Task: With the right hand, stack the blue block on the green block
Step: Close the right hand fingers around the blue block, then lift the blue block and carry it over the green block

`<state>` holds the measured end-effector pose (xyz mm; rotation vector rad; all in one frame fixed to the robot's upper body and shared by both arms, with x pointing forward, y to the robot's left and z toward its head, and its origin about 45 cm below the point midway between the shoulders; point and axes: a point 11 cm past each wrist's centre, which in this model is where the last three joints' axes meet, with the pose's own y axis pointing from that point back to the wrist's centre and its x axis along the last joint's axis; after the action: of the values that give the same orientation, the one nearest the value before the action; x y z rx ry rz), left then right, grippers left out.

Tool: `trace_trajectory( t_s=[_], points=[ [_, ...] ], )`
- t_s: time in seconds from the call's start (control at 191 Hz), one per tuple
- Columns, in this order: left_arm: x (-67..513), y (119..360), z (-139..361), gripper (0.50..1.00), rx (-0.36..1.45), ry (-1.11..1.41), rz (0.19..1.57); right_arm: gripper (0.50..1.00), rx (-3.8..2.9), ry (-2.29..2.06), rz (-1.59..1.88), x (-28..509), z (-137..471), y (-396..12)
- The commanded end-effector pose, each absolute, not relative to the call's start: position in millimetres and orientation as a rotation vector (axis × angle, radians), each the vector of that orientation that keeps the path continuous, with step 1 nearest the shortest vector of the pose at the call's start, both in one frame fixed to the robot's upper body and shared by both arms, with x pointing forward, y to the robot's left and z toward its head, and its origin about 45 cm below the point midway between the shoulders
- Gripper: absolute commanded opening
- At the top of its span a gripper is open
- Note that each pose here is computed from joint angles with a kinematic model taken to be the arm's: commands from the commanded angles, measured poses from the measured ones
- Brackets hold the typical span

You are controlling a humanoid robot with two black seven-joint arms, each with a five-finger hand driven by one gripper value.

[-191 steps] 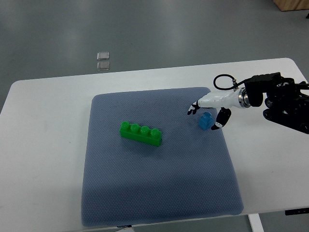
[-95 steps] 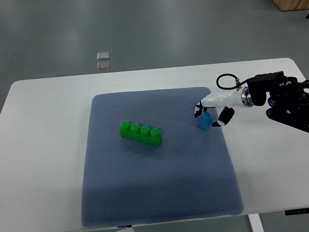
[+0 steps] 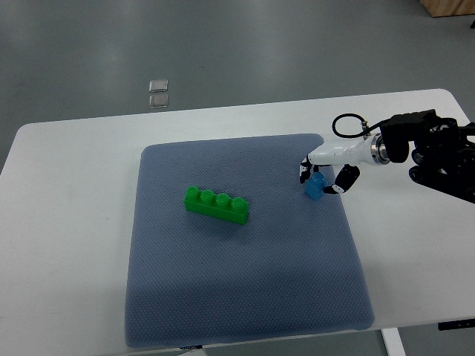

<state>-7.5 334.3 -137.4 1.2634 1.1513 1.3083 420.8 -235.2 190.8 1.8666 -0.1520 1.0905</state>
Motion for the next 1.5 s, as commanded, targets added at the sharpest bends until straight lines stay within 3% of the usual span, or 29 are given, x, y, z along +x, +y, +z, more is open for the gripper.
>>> trace_trajectory(
  t_s=[0.0, 0.1, 0.236, 0.477, 0.603, 1.121, 1.493],
  points=[
    [-7.5, 334.3, -137.3, 1.000, 1.264, 1.151, 1.308, 0.693, 1.866, -0.150, 1.088, 420.2, 189.9, -235.8],
    [-7.5, 334.3, -137.3, 1.000, 1.264, 1.151, 1.308, 0.680, 1.865, -0.148, 1.088, 420.2, 190.0, -236.6],
    [-7.5, 334.3, -137.3, 1.000, 1.264, 1.151, 1.308, 0.619, 1.857, -0.140, 1.090, 419.7, 189.3, -237.9],
    [-7.5, 334.3, -137.3, 1.000, 1.264, 1.151, 1.308, 0.603, 1.859, -0.136, 1.095, 419.3, 188.6, -236.3],
    [-7.5, 334.3, -137.3, 1.000, 1.264, 1.151, 1.308, 0.552, 1.860, -0.135, 1.096, 419.2, 188.5, -235.5],
    [-6.6, 334.3, -137.3, 1.000, 1.262, 1.151, 1.310, 0.554, 1.844, -0.154, 1.198, 437.9, 226.5, -216.2],
    [-7.5, 334.3, -137.3, 1.000, 1.264, 1.151, 1.308, 0.556, 1.975, 0.019, 1.414, 421.3, 270.1, -133.0]
  ],
)
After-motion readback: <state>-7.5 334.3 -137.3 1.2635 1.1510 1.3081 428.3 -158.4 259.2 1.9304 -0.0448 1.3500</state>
